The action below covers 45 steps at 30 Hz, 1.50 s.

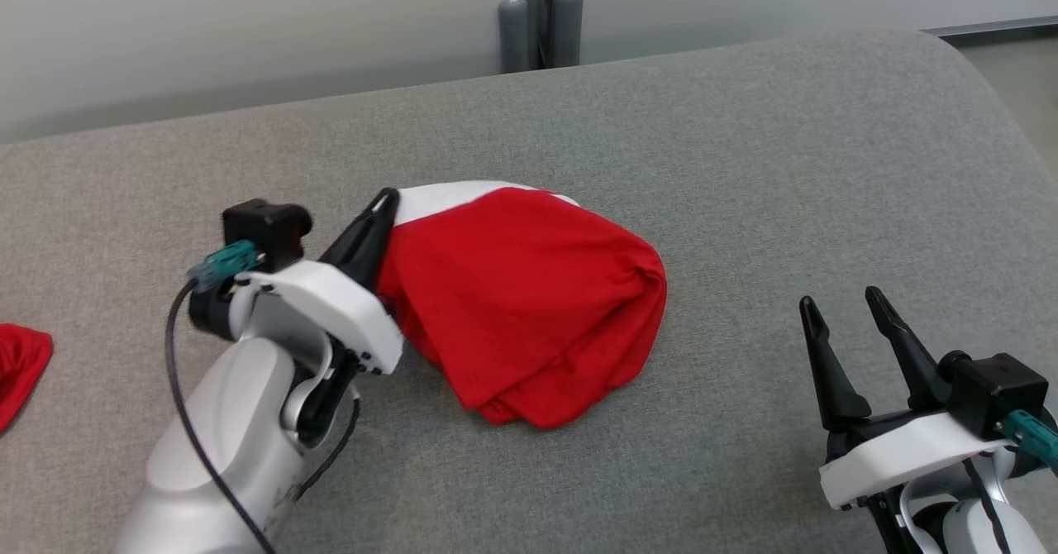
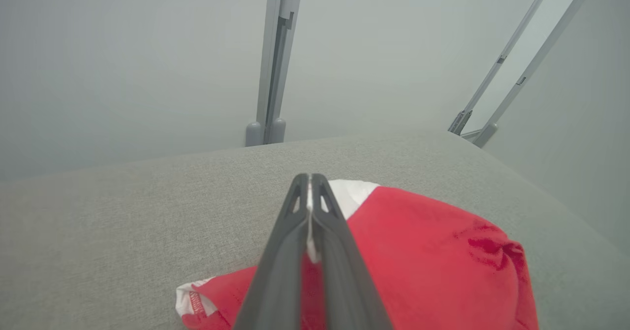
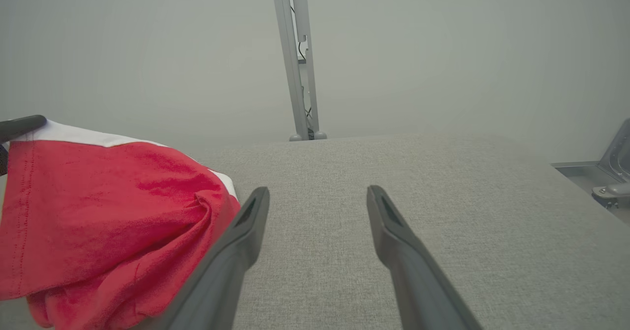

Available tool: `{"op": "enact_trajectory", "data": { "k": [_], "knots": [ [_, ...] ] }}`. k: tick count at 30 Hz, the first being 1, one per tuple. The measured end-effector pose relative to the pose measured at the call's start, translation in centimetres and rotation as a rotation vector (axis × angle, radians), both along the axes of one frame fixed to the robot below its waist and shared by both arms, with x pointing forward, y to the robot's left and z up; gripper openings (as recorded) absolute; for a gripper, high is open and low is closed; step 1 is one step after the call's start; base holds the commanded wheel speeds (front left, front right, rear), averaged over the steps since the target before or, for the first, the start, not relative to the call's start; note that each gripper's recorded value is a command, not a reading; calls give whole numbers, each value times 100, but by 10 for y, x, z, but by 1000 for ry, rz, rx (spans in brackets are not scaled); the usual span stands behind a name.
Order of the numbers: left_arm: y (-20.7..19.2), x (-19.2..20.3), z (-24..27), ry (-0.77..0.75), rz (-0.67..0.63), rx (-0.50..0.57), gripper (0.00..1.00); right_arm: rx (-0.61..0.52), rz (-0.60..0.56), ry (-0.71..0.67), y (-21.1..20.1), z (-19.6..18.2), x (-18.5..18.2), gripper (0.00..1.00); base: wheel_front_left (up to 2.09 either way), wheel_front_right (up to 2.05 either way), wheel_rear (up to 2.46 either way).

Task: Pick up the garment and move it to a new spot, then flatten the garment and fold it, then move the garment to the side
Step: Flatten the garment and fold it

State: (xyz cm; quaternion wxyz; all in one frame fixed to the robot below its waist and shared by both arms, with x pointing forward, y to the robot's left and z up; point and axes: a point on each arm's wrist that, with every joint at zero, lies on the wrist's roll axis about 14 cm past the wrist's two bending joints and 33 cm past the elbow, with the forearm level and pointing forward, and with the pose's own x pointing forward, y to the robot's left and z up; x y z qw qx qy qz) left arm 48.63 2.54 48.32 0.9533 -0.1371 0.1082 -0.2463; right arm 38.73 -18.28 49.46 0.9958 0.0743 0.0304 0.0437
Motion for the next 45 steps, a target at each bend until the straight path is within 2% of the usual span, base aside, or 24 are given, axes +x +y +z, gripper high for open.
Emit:
{"op": "enact_trajectory", "data": {
  "k": [9, 14, 18, 24, 25, 26, 30, 36, 42, 45],
  "knots": [
    [67, -31, -30, 80, 102, 95, 0, 11, 26, 0, 10, -2, 8, 100, 0, 0, 0],
    [104, -61, -56, 185, 173, 144, 0, 14, 48, 1, 17, -3, 11, 100, 0, 0, 0],
    [127, -83, -78, 270, 245, 137, 0, 21, 55, 5, 20, -4, 14, 100, 0, 0, 0],
    [131, -99, -93, 326, 293, 84, 0, 22, 63, 10, 22, -6, 15, 100, 0, 0, 0],
    [132, -99, -95, 329, 305, 76, 25, 22, 64, 10, 23, -5, 15, 100, 0, 0, 0],
    [133, -100, -97, 333, 319, 76, 100, 22, 64, 8, 23, -5, 14, 100, 0, 0, 0],
    [135, -95, -87, 277, 382, 27, 100, 20, 60, -1, 21, -1, 13, 100, 0, 0, 0],
    [146, -84, -53, 116, 488, -36, 100, 11, 48, -28, 16, 9, 9, 100, 0, 0, 0],
    [148, -72, 7, -106, 515, -67, 100, 0, 46, -46, 15, 16, 5, 100, 0, 0, 0],
    [152, -68, 55, -276, 532, -63, 100, -4, 47, -58, 15, 20, 5, 100, 0, 0, 0]
  ]
}}
